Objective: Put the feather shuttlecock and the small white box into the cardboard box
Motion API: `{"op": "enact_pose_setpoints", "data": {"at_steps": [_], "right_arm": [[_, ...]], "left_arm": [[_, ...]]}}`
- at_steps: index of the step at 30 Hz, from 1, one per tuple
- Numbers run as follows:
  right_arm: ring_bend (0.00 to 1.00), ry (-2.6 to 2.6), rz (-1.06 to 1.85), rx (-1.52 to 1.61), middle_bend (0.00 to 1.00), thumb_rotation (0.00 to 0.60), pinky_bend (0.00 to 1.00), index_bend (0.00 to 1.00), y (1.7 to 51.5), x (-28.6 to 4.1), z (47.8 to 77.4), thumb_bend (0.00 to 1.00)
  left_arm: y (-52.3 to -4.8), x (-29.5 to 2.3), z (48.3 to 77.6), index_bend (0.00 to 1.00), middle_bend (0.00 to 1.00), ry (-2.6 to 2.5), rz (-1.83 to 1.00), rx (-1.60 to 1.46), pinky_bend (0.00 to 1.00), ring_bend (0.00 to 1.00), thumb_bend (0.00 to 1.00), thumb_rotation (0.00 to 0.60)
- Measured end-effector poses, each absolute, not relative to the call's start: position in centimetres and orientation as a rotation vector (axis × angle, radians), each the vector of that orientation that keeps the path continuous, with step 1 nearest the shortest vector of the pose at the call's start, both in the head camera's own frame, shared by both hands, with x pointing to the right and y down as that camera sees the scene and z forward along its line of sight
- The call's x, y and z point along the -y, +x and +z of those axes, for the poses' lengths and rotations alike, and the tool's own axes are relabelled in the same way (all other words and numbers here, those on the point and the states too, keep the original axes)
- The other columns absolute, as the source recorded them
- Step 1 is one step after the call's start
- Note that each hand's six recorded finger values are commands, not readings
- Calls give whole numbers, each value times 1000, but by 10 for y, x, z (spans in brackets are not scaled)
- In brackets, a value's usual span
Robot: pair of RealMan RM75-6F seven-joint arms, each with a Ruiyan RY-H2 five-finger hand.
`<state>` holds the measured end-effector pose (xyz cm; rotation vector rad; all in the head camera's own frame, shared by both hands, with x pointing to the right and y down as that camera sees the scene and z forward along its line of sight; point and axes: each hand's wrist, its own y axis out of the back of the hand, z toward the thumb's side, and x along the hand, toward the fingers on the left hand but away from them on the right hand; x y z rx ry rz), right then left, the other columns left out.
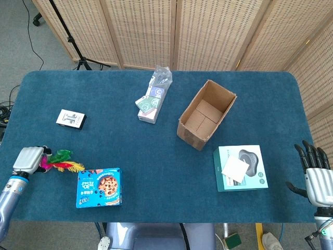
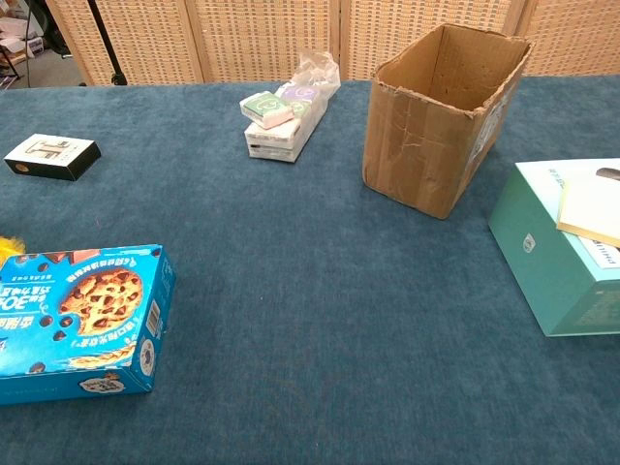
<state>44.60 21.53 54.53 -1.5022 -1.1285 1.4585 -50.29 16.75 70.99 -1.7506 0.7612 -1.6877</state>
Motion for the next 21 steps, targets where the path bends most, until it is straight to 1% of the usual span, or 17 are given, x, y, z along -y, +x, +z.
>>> {"op": "enact_pose_setpoints", "data": {"at_steps": [15,21], "right_arm": [[0,-1507,1465,1146,0,600,0,0,449,-214,543,0],[0,-1509,1469,1157,0,600,0,0,451,-213,542,0]], "left_arm": [[-493,-159,680,692,534,-1744,-1597,-818,587,467,563,600],[-476,-150,666,693,534,-1737,-1531,-825,587,467,577,600]]}}
